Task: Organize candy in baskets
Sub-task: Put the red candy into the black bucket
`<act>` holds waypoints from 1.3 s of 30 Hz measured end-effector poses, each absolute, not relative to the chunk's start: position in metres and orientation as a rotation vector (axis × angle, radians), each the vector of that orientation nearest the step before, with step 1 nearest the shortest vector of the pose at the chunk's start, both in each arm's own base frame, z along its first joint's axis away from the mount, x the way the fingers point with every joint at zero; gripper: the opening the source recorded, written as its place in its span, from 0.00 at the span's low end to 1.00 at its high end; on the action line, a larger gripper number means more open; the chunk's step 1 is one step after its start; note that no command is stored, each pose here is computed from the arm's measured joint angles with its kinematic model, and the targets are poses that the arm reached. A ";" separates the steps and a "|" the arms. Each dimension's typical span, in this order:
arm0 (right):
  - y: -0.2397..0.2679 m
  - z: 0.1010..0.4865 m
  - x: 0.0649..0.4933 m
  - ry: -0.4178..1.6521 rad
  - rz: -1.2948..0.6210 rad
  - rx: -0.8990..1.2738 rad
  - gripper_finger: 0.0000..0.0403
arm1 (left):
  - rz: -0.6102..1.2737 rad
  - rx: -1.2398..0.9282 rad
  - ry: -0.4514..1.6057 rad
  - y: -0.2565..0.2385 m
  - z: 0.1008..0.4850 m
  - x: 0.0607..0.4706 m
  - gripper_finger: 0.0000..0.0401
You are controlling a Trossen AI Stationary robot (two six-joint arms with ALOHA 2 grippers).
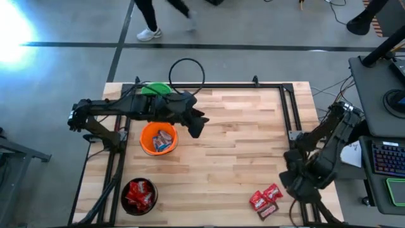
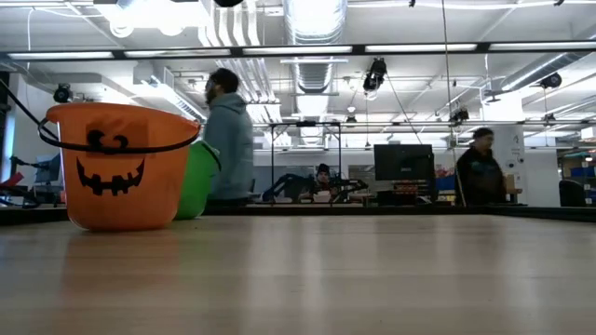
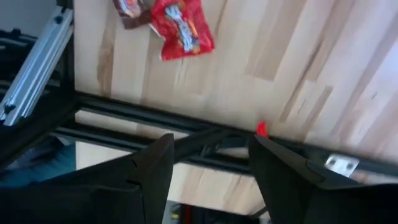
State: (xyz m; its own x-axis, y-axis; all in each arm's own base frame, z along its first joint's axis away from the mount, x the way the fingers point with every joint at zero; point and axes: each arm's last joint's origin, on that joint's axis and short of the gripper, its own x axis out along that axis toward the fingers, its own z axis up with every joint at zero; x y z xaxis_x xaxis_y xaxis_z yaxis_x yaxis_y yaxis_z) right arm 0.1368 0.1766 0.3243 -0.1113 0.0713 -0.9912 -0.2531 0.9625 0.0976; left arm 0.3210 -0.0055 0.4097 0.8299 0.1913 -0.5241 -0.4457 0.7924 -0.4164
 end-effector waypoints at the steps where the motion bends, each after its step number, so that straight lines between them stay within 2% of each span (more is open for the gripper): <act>1: 0.175 0.324 0.132 1.665 0.251 -0.118 0.50 | 0.357 -0.563 0.464 -0.010 0.411 0.322 0.39; 8: 0.155 0.315 0.112 1.651 0.127 -0.025 0.50 | 0.386 -0.606 0.412 -0.047 0.411 0.321 0.39; 15: 0.148 0.281 0.107 1.605 0.123 0.004 0.50 | 0.456 -0.652 0.377 -0.074 0.402 0.324 0.39; 22: 0.145 0.240 0.105 1.612 0.097 0.022 0.50 | 0.490 -0.673 0.394 -0.080 0.388 0.336 0.39; 27: 0.146 0.217 0.106 1.596 0.042 0.122 0.50 | 0.507 -0.665 0.412 -0.082 0.377 0.346 0.39; 36: 0.148 0.200 0.107 1.578 -0.133 0.351 0.50 | 0.516 -0.664 0.419 -0.084 0.371 0.355 0.39; 39: 0.153 0.199 0.112 1.548 -0.066 0.368 0.50 | 0.529 -0.659 0.407 -0.084 0.371 0.356 0.39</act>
